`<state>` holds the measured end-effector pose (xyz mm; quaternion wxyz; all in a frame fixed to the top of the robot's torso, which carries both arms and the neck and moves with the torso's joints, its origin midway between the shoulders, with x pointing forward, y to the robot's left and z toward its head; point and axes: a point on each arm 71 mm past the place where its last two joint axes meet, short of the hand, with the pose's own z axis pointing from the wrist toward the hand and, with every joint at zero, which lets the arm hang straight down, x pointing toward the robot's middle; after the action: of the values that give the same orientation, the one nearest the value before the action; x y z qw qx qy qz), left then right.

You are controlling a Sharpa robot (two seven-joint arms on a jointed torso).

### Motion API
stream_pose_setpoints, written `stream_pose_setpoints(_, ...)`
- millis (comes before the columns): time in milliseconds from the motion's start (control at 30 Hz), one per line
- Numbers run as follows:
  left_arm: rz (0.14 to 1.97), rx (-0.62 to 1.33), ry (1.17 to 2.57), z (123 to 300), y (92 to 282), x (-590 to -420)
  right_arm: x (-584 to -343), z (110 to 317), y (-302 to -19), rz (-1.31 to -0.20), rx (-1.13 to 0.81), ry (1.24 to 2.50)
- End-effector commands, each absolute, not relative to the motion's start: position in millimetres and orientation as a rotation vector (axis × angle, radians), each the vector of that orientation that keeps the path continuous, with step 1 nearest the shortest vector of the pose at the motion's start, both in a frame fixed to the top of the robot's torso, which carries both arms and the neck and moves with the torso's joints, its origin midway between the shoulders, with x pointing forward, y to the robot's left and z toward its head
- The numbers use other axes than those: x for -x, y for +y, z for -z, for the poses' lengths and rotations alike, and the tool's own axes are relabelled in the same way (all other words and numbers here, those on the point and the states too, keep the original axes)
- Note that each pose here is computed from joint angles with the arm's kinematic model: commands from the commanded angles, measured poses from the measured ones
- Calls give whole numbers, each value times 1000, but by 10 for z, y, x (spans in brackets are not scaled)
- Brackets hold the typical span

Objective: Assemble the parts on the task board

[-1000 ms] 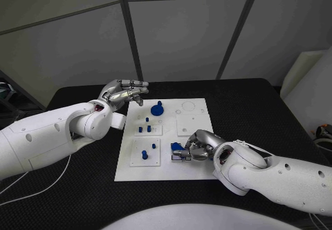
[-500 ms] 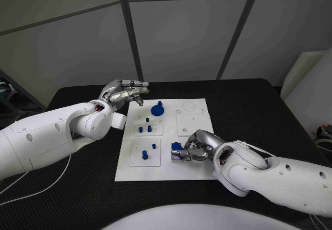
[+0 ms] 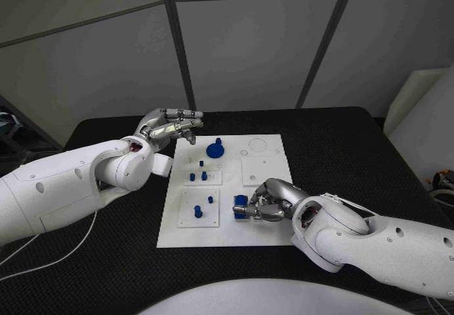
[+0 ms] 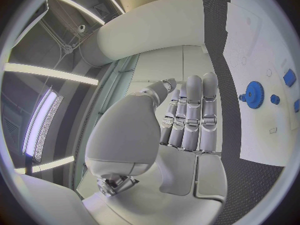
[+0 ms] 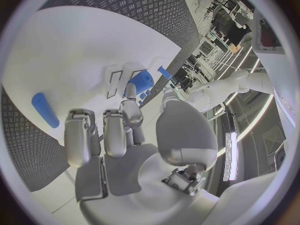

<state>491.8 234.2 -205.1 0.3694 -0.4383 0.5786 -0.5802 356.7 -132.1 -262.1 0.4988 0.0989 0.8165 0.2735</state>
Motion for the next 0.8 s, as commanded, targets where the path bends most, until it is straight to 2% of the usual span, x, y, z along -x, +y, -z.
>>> stream_pose_setpoints(33,1505,1119,1482,2037,2333,-4920,-3574,2616,-1328,-659,-204,1968)
stream_pose_setpoints(800,1506,1120,1484,2041,2325,-4921,-3649,2667,-1354,-596,-170,1960)
